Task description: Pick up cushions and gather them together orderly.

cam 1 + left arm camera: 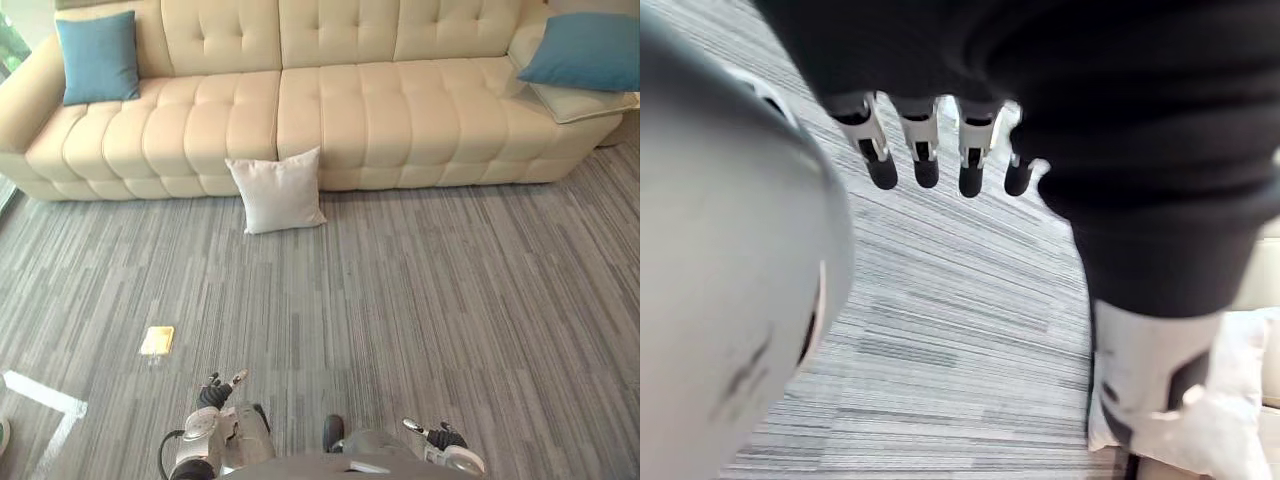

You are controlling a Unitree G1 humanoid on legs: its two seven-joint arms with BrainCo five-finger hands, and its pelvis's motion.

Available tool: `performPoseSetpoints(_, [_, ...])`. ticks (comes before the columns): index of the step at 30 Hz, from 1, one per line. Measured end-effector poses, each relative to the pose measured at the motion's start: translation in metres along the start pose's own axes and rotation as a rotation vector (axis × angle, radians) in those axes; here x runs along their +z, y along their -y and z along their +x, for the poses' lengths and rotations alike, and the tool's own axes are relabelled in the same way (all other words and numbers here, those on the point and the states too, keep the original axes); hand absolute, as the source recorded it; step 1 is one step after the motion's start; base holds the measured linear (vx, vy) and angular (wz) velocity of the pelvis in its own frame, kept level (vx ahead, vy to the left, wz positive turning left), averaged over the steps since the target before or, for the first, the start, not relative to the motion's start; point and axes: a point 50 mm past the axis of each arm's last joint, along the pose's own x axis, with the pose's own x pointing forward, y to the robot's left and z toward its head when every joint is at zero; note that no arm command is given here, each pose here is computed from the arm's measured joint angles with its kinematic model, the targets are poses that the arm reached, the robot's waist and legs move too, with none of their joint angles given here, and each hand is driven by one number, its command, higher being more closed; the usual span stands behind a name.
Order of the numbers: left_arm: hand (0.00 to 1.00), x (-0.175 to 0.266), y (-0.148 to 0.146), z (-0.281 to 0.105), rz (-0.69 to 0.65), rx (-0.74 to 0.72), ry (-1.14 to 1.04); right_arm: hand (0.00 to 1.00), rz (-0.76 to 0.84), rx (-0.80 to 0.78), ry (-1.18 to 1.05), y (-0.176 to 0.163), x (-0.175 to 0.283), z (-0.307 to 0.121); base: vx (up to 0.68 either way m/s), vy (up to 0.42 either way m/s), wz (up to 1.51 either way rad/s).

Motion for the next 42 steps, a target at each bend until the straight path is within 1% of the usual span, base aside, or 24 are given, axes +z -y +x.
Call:
performPoseSetpoints(4, [0.0,0.005,0.001,0.001,0.003,0.002,0.029,0.0,0.013,0.031,0.003,-0.013,0.002,-0.001,0.32,0.183,-0.41])
performPoseSetpoints(5, [0.0,0.004,0.0,0.001,0.002,0.005,0.028,0.0,0.004,0.054,0.008,-0.022,0.004,-0.001,0.48,0.382,-0.39])
performPoseSetpoints(6, [0.0,0.001,-0.001,0.0,0.003,0.015,0.017,0.0,-0.038,0.078,0.029,-0.028,0.009,-0.001,0.36,0.295,-0.35])
performPoseSetpoints(8, [0.0,-0.001,-0.003,0.0,0.007,0.019,0.006,0.0,-0.049,0.082,0.021,-0.03,0.005,-0.002,0.41,0.354,-0.29])
performPoseSetpoints(11, [0.0,-0.003,-0.024,0.0,0.02,0.064,-0.004,0.0,-0.038,0.122,-0.016,-0.046,-0.007,-0.008,0.48,0.357,-0.07])
performPoseSetpoints(13, [0.0,-0.004,-0.026,0.001,0.034,0.064,-0.009,0.0,-0.027,0.123,-0.03,-0.047,-0.013,-0.009,0.41,0.285,0.17])
performPoseSetpoints(16, [0.0,-0.006,-0.024,0.001,0.106,0.04,-0.028,0.0,-0.024,0.116,-0.021,-0.043,-0.01,-0.008,0.44,0.289,0.22])
performPoseSetpoints(19, [0.0,-0.009,-0.025,0.001,0.117,0.04,-0.047,0.0,-0.017,0.119,0.024,-0.044,-0.001,-0.008,0.47,0.14,0.2])
performPoseSetpoints(22, [0.0,-0.011,-0.024,0.0,0.116,0.038,-0.053,0.0,-0.006,0.121,0.053,-0.045,0.004,-0.008,0.38,-0.012,0.13])
performPoseSetpoints(25, [0.0,-0.013,-0.017,0.0,0.105,0.023,-0.057,0.0,0.0,0.116,0.094,-0.043,0.015,-0.007,0.39,-0.093,0.2])
performPoseSetpoints(29, [0.0,-0.016,0.001,0.0,0.112,-0.025,-0.075,0.0,0.041,0.106,0.108,-0.04,0.022,-0.005,0.6,-0.182,0.56])
performPoseSetpoints(33, [0.0,-0.022,0.023,-0.003,0.1,-0.087,-0.1,0.0,0.026,0.097,0.154,-0.036,0.039,-0.002,0.67,-0.256,0.46])
performPoseSetpoints(38, [0.0,-0.013,0.014,-0.002,0.041,-0.052,-0.053,0.0,0.004,0.093,0.103,-0.034,0.029,-0.001,0.5,-0.182,0.02])
performPoseSetpoints(42, [0.0,-0.006,0.011,-0.002,0.024,-0.034,-0.018,0.0,-0.004,0.086,0.071,-0.032,0.022,-0.001,0.4,0.034,-0.41])
